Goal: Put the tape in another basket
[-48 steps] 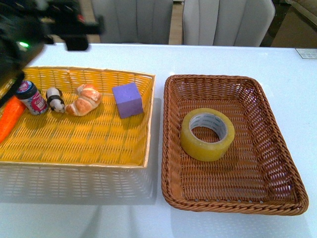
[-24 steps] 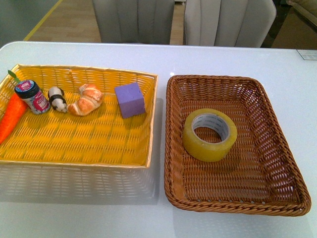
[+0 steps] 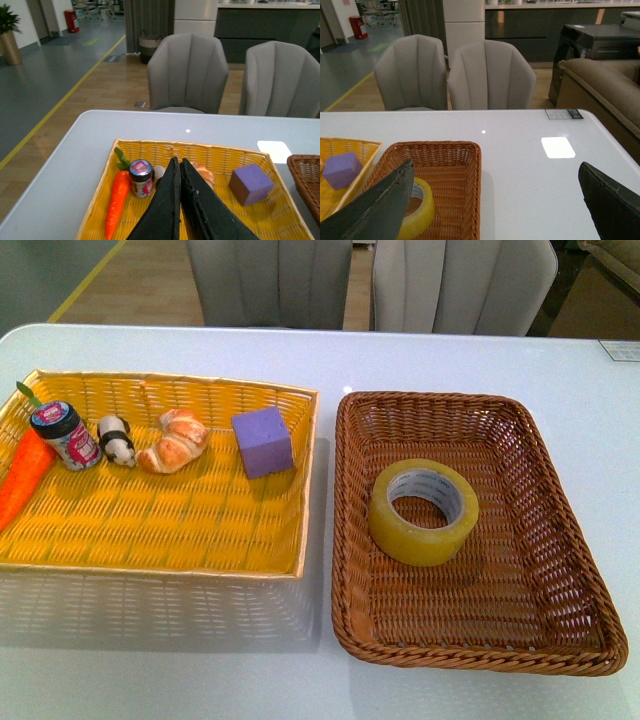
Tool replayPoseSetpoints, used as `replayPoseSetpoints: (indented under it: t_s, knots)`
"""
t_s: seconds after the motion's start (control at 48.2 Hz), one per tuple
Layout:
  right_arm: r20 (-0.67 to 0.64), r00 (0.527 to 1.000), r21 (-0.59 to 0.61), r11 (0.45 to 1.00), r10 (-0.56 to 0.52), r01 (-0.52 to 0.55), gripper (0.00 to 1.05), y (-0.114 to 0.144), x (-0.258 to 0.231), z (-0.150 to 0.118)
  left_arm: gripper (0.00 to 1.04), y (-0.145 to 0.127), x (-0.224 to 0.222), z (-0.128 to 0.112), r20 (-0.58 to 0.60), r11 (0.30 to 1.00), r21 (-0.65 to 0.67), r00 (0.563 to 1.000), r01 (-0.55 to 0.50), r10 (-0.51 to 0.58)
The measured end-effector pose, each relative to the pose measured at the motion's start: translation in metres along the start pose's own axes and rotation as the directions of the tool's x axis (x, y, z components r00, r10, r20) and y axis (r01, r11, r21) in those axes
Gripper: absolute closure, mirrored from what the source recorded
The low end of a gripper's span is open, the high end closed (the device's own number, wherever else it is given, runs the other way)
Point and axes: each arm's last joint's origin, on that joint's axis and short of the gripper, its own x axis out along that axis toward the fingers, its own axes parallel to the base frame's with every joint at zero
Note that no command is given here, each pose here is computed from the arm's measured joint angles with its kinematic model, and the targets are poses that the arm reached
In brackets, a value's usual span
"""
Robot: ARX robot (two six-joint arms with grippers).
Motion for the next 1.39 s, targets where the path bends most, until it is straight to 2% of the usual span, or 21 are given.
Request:
replayPoseSetpoints:
  t_s: [0.789, 1.391]
  knots:
    - [0.0, 1.0, 0.0, 1.0, 0.0, 0.0, 0.09, 0.0, 0.0, 0.0, 1.03, 0.002, -0.039, 0.008, 0.03, 1.0, 0.0, 1.0, -0.006, 0.006]
    - [0.0, 1.0, 0.0, 1.0, 0.0, 0.0, 0.09, 0.0, 0.0, 0.0, 1.03, 0.002, -0.061, 0.004, 0.018, 1.0, 0.001, 1.0, -0.006, 0.006]
